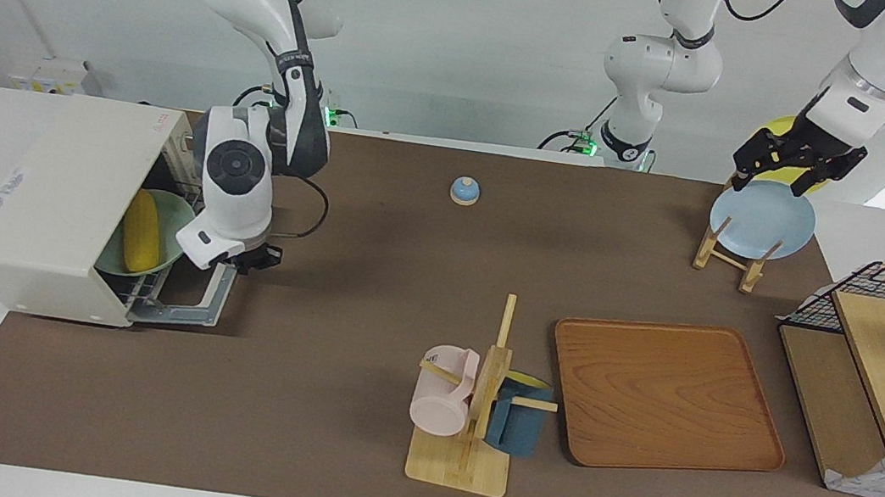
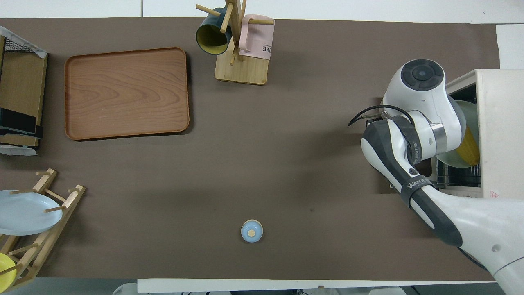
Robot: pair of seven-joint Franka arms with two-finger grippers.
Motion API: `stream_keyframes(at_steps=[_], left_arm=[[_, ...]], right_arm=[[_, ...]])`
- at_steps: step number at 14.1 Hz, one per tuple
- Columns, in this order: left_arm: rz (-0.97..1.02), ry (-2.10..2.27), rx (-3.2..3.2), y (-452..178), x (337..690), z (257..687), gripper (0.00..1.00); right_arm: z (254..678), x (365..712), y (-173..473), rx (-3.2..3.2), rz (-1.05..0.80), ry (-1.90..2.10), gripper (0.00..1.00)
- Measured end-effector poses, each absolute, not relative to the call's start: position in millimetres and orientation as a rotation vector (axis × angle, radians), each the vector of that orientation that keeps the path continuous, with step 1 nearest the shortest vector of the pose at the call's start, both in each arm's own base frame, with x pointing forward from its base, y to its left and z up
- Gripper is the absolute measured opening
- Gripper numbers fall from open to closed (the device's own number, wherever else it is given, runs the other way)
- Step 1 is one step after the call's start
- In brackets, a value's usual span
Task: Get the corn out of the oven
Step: 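Pull the oven door down and open with the right gripper, then reach into the oven and pull out the green plate with the right gripper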
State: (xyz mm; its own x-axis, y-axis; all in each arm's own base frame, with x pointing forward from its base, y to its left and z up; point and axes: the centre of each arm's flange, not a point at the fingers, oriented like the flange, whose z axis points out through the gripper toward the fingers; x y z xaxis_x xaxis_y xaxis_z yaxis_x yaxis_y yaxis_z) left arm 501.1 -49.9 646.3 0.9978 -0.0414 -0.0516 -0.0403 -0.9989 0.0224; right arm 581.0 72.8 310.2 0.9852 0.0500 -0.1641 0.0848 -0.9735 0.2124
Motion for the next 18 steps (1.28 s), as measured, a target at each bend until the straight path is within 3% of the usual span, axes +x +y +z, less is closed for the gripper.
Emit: stream_keyframes(at_steps=[4, 8, 10, 12, 15, 18], left_arm=[[-0.081, -0.064, 3.118, -49.9, 501.1, 646.3, 1.00], [-0.081, -0.064, 3.118, -49.9, 501.1, 646.3, 1.00], [-0.081, -0.064, 3.118, -49.9, 501.1, 646.3, 1.00], [-0.081, -0.064, 3.118, -49.9, 501.1, 646.3, 1.00], [-0.081, -0.064, 3.118, -49.9, 501.1, 646.3, 1.00], [-0.081, -0.064, 3.118, -49.9, 501.1, 646.3, 1.00]], right_arm=[[313.6, 583.0, 90.5, 2.939, -0.220, 0.075, 0.01], [365.2, 589.5, 130.6, 3.008, -0.237, -0.004, 0.10], [399.2, 588.8, 112.2, 3.000, -0.246, -0.063, 0.25], [422.6, 584.8, 66.0, 2.992, -0.275, -0.172, 0.48], [427.6, 580.7, 0.0, 2.989, -0.313, -0.297, 0.79], [412.1, 575.0, -15.7, 2.988, -0.344, -0.309, 0.78]])
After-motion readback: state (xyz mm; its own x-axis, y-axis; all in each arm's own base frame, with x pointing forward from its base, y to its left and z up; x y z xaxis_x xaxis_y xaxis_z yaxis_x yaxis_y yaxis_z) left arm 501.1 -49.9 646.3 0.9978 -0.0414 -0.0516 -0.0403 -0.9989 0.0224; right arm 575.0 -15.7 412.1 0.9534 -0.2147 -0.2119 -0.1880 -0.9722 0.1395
